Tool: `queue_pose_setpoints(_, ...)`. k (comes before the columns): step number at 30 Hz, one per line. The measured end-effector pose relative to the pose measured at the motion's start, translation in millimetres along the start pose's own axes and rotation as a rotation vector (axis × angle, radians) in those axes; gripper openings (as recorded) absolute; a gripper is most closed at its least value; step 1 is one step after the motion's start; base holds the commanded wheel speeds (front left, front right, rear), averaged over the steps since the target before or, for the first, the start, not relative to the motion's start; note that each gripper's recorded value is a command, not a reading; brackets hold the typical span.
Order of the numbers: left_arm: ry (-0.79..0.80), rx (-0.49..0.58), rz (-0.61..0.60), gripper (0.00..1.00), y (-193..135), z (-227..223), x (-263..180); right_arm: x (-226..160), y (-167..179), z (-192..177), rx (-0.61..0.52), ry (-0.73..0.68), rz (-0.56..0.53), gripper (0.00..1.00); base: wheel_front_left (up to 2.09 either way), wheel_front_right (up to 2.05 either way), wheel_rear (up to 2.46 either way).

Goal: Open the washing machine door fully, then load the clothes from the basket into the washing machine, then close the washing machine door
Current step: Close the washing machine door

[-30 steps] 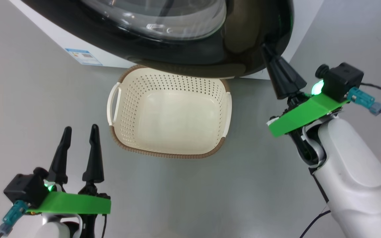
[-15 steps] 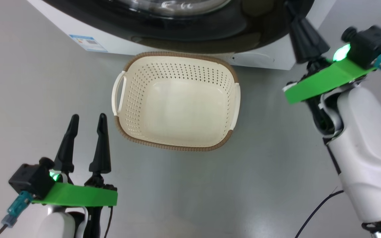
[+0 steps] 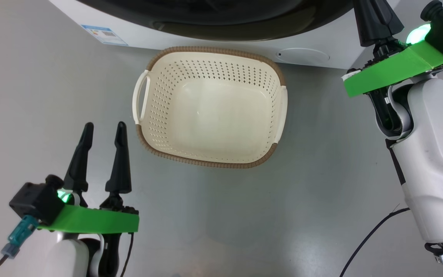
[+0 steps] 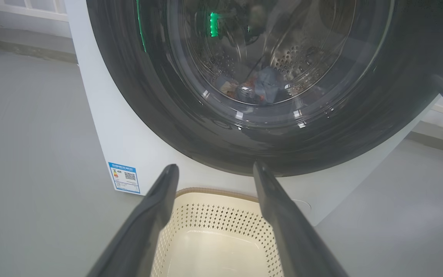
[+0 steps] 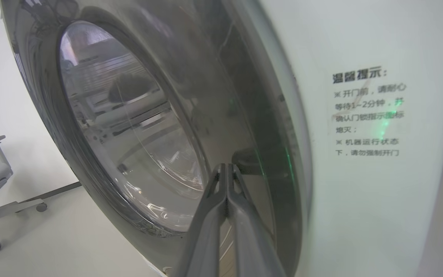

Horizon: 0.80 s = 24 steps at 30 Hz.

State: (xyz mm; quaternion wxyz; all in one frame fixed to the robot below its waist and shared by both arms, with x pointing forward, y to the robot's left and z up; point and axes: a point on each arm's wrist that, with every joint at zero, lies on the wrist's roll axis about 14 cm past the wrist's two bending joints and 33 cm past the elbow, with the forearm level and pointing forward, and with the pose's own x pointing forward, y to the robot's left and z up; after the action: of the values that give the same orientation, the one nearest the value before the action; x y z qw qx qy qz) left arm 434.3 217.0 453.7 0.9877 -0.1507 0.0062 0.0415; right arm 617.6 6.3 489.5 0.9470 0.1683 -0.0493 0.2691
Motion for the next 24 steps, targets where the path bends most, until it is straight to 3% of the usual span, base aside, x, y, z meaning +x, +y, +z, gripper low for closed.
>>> queue_pose_setpoints(24, -0.03, -0.009, -0.019, 1.0, -7, 10, 3, 0, 16, 17, -0.017, -0.024, 0.027, 0.0, 0.0, 0.0, 0.0)
